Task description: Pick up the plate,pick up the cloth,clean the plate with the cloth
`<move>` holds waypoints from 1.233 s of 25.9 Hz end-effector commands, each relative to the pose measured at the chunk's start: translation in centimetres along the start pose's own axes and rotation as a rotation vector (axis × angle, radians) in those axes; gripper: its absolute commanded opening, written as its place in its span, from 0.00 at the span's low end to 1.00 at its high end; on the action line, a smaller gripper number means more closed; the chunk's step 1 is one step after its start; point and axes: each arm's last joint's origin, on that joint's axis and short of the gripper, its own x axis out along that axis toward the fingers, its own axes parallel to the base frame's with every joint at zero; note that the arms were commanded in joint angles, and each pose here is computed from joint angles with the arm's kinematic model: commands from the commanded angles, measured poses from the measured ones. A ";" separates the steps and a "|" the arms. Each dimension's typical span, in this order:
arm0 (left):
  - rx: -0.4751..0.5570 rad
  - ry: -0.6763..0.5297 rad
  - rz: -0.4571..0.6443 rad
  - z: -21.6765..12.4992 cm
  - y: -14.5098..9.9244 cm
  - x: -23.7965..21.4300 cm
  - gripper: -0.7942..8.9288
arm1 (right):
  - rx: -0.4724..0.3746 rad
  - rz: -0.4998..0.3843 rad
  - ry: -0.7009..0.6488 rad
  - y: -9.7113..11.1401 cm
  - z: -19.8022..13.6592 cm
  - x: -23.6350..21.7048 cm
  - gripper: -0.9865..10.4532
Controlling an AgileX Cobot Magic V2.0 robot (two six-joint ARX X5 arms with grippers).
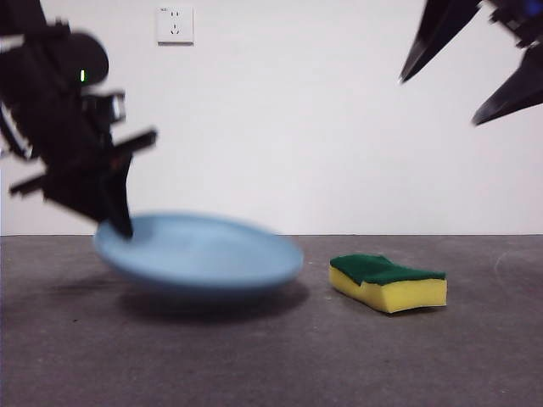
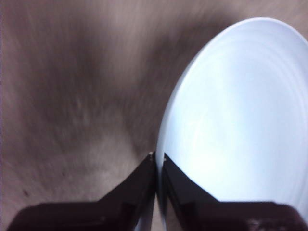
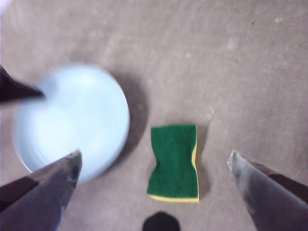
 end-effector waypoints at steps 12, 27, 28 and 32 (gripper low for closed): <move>0.146 -0.185 -0.007 2.7 -2.9 -9.3 0.07 | -0.192 -0.062 0.347 1.5 0.6 10.2 0.57; 0.170 -0.176 0.043 2.2 -3.0 -10.2 0.07 | -0.169 -0.076 0.541 -0.4 -3.4 18.1 0.41; 0.170 -0.177 0.044 2.2 -3.0 -10.2 0.07 | -0.166 -0.077 0.537 -0.4 -3.2 18.0 0.41; 0.171 -0.177 0.044 2.2 -3.0 -10.2 0.07 | -0.184 -0.070 0.457 0.7 -1.3 16.1 0.34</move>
